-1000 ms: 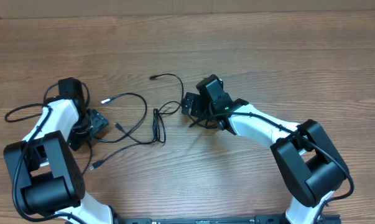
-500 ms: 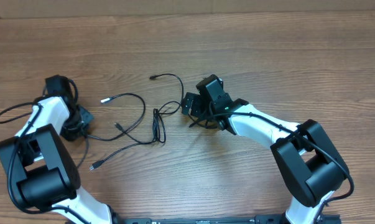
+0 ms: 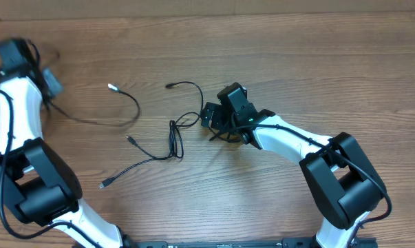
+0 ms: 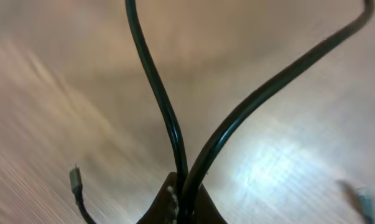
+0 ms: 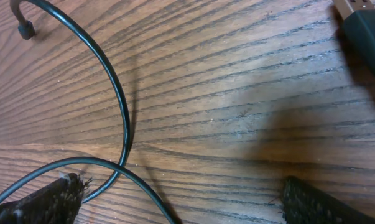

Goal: Untangle cables

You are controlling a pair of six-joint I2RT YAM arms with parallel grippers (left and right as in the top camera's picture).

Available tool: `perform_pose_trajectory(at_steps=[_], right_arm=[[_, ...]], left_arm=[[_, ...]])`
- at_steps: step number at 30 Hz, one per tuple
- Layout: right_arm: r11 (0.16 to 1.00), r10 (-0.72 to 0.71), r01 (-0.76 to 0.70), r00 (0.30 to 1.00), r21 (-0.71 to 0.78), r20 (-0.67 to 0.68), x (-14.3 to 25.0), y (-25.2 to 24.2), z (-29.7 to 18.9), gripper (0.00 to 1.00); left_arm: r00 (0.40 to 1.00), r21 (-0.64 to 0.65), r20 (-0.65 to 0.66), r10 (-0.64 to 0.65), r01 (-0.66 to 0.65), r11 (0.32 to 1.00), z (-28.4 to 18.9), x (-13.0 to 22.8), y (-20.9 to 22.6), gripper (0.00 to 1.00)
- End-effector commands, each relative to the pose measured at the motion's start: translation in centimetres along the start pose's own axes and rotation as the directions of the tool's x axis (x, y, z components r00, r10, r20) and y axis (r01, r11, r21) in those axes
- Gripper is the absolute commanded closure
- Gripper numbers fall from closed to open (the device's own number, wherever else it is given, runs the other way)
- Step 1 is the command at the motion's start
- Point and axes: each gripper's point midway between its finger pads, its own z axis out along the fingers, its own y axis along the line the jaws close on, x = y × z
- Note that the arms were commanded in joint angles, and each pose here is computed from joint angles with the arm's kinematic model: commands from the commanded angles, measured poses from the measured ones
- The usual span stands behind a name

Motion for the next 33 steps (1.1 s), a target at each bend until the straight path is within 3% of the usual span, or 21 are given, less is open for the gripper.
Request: perform_pose_trajectory(at_steps=[1, 6, 11, 16, 22, 27, 33], right_arm=[[1.0, -0.004, 0.005, 0.999, -0.028, 0.032, -1.1, 1.0, -1.0, 0.0], [1.0, -0.004, 0.005, 0.999, -0.028, 0.032, -1.1, 1.0, -1.0, 0.0], [1.0, -0.004, 0.005, 0.999, -0.028, 0.033, -1.1, 1.0, -1.0, 0.0], [1.0, -0.004, 0.005, 0.999, -0.028, 0.033, -1.1, 1.0, -1.0, 0.0], [1.0, -0.004, 0.005, 0.999, -0.028, 0.033, -1.1, 1.0, -1.0, 0.0], [1.0, -0.004, 0.005, 0.999, -0.028, 0.033, -1.1, 1.0, -1.0, 0.0], [1.0, -0.004, 0.005, 0.999, -0.028, 0.033, -1.1, 1.0, -1.0, 0.0]], left_arm=[[0.967, -0.053, 0.181, 0.182, -0.175, 0.983, -5.0, -6.8, 0.7, 0.96], [0.913, -0.173, 0.335, 0.232, -0.182, 0.968, -10.0, -12.5, 2.4, 0.96], [0.899, -0.18, 0.345, 0.271, -0.219, 0.959, -10.1, -13.0, 2.2, 0.96], [0.918, -0.1, 0.266, 0.294, -0.277, 0.956, -6.3, -10.9, 0.5, 0.96], [0.938, -0.032, 0.077, 0.338, -0.337, 0.941, 0.4, -6.3, -1.0, 0.96], [0.927, 0.073, -0.064, 0.369, -0.364, 0.928, 5.1, -1.9, -2.5, 0.96], [0.899, 0.097, -0.196, 0.392, -0.38, 0.92, 9.1, 2.1, -2.6, 0.96]])
